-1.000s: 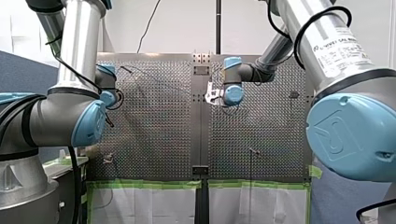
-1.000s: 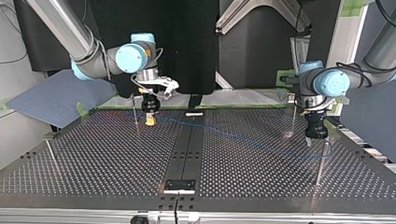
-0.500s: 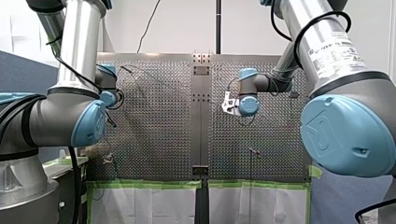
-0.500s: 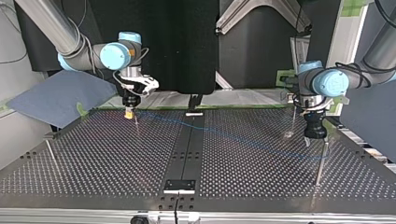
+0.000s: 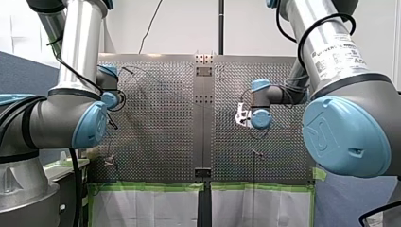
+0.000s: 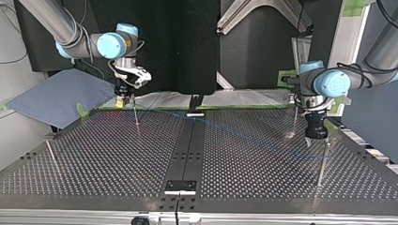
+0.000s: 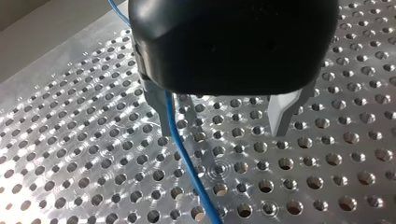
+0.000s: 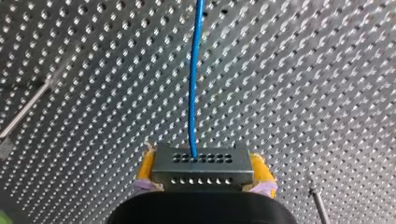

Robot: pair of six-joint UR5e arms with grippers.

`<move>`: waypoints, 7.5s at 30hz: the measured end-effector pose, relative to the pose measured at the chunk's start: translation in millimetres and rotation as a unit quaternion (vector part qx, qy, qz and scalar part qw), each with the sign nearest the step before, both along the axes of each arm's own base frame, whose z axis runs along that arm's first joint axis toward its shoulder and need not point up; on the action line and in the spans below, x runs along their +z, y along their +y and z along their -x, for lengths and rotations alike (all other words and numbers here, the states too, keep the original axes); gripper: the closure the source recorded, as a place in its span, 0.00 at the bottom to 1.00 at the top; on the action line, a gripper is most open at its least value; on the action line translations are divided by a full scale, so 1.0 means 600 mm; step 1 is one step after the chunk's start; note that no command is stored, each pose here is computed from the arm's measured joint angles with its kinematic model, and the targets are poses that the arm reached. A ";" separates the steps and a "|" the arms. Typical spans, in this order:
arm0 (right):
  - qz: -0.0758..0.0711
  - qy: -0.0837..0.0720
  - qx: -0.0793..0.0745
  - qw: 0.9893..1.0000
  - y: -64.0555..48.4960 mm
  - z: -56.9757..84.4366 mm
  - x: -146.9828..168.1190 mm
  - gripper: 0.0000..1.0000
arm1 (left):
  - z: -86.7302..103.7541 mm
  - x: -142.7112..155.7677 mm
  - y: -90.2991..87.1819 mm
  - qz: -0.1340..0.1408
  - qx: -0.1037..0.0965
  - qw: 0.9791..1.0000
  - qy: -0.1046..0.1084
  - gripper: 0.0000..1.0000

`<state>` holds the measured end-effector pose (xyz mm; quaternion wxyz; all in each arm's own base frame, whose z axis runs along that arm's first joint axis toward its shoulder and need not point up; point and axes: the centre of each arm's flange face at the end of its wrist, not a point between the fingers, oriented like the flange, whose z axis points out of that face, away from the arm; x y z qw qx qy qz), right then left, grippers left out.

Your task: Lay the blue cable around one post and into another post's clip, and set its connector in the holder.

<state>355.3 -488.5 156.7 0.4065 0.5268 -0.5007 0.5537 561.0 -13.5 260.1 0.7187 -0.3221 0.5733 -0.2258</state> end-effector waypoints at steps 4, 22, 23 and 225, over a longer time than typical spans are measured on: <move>-0.002 -0.009 -0.008 1.000 0.002 0.022 -0.016 1.00 | 0.000 0.000 0.000 0.000 0.000 1.000 0.000 0.00; -0.030 -0.023 0.011 0.999 0.034 0.102 -0.107 1.00 | 0.001 -0.001 -0.003 0.001 -0.002 1.000 0.003 0.00; -0.038 -0.021 0.012 0.999 0.041 0.105 -0.119 1.00 | 0.001 -0.001 -0.003 0.001 -0.002 1.000 0.003 0.00; -0.115 -0.121 0.039 0.985 -0.001 0.289 -0.297 1.00 | 0.225 0.253 0.014 -0.033 -0.004 0.999 0.029 0.00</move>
